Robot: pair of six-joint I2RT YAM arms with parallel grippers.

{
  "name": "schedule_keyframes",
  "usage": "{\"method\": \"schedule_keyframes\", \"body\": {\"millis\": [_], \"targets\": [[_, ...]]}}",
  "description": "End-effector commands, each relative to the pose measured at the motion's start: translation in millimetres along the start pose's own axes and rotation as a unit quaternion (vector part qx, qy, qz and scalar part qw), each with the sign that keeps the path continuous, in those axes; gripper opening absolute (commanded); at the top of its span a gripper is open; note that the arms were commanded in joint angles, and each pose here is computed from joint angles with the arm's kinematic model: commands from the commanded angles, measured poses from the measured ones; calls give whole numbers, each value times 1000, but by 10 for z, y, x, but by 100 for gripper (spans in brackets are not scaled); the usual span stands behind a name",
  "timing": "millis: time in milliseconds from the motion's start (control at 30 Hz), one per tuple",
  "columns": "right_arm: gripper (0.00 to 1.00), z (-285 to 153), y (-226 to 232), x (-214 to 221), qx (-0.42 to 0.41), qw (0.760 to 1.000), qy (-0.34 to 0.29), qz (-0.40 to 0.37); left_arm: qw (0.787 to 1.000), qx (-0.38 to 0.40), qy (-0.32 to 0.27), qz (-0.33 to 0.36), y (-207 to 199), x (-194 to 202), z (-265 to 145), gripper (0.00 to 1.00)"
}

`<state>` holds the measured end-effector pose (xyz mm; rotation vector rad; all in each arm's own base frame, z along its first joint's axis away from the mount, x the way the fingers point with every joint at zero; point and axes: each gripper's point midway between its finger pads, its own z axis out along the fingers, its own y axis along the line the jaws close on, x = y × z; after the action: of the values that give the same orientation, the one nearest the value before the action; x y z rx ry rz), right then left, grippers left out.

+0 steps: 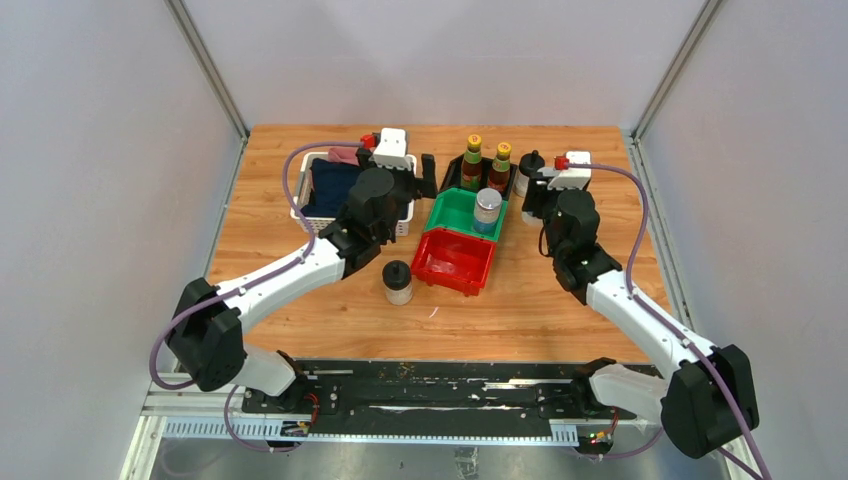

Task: Organize the condiment bottles
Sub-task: Pick up the bottle from the center of the board, then place the bottle in the storage box.

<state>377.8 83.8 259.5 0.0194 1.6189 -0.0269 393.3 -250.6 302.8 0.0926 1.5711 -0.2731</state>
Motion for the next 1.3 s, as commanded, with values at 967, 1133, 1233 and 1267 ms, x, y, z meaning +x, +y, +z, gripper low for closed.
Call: {"method": "schedule_keyframes", "body": {"millis": [967,1133,1233,1267], "targets": [[0,7,686,-1007,-63,995,-71,-33,988,-17,-146,56,183,-1655,-420,99],[0,47,805,-1014,-72,994,-70,-37,987,-16,-152,55,179,-1729,-434,99],[0,74,874,-1010,-76,994,-70,-39,986,-16,-153,57,175,-1756,-432,99],[0,83,892,-1013,-77,994,-70,-39,986,-17,-154,58,181,-1766,-434,99]]}}
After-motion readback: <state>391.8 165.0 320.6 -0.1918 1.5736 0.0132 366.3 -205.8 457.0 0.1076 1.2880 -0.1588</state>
